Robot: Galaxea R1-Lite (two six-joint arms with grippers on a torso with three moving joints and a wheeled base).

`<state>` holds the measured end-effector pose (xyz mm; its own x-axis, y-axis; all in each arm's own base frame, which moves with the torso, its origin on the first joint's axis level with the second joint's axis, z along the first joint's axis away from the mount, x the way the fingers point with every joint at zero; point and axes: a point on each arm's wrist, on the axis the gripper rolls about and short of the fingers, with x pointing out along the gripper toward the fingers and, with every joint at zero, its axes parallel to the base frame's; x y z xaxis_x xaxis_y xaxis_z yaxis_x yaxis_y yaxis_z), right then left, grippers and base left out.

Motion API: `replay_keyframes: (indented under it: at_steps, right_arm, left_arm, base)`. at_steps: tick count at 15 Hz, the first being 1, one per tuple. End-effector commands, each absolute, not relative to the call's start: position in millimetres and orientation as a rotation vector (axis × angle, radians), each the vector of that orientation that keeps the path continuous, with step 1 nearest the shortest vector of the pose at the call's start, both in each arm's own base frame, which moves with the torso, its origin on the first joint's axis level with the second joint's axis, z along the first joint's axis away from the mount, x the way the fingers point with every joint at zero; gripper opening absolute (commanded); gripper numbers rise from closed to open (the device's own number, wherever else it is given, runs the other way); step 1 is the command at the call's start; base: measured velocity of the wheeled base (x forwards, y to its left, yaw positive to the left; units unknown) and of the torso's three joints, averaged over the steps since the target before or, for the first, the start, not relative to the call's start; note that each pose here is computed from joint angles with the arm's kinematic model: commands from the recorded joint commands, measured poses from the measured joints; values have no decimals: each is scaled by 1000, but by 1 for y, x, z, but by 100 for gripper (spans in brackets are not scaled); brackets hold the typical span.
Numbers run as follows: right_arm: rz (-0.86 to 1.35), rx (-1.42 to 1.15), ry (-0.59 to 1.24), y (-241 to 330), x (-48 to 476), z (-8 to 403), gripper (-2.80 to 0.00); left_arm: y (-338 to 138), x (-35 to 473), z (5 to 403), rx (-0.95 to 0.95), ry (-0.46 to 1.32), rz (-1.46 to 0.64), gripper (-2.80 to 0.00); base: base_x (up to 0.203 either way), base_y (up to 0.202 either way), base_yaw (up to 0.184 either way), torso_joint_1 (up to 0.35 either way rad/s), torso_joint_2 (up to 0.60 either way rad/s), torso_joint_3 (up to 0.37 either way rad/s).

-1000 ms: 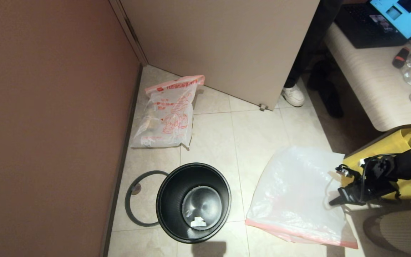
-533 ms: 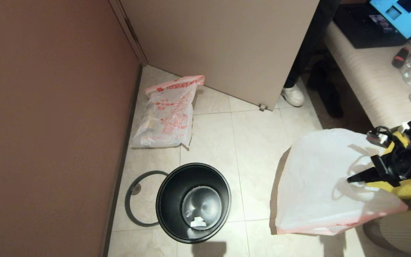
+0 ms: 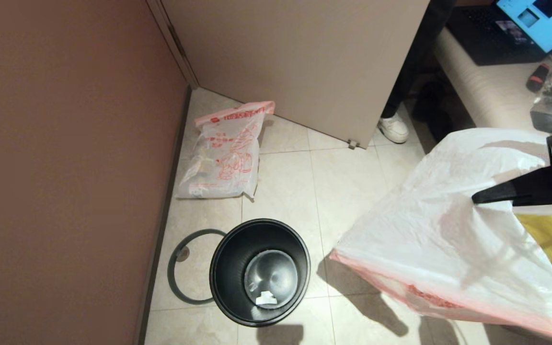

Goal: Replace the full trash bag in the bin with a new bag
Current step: Put the new garbage bag on the trash can

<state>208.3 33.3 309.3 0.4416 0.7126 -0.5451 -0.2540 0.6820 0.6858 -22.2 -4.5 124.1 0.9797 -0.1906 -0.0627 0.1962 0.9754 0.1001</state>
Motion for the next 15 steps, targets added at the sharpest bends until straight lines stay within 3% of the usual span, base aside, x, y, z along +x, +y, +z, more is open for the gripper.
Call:
replay_keyframes:
  at_steps: [1, 7, 12, 13, 15]
  right_arm:
    - [698, 542, 874, 56, 188, 334, -280]
    - [738, 559, 835, 111, 219, 351, -280]
    - [808, 563, 843, 128, 211, 359, -280]
    - [803, 562, 853, 127, 209, 359, -280]
    - [788, 554, 893, 125, 205, 356, -280]
  left_arm:
    - [-6, 15, 145, 120, 207, -269, -280]
    - [-31, 116, 187, 195, 204, -503, -280]
    - [-91, 183, 174, 233, 183, -618, -280]
    - [-104, 193, 170, 245, 165, -634, 0]
    - [-131, 197, 163, 316, 114, -677, 0]
  base:
    - [0, 0, 0, 0, 0, 0]
    - [0, 0, 0, 0, 0, 0]
    - [0, 0, 0, 0, 0, 0]
    - [0, 0, 0, 0, 0, 0]
    - [0, 0, 0, 0, 0, 0]
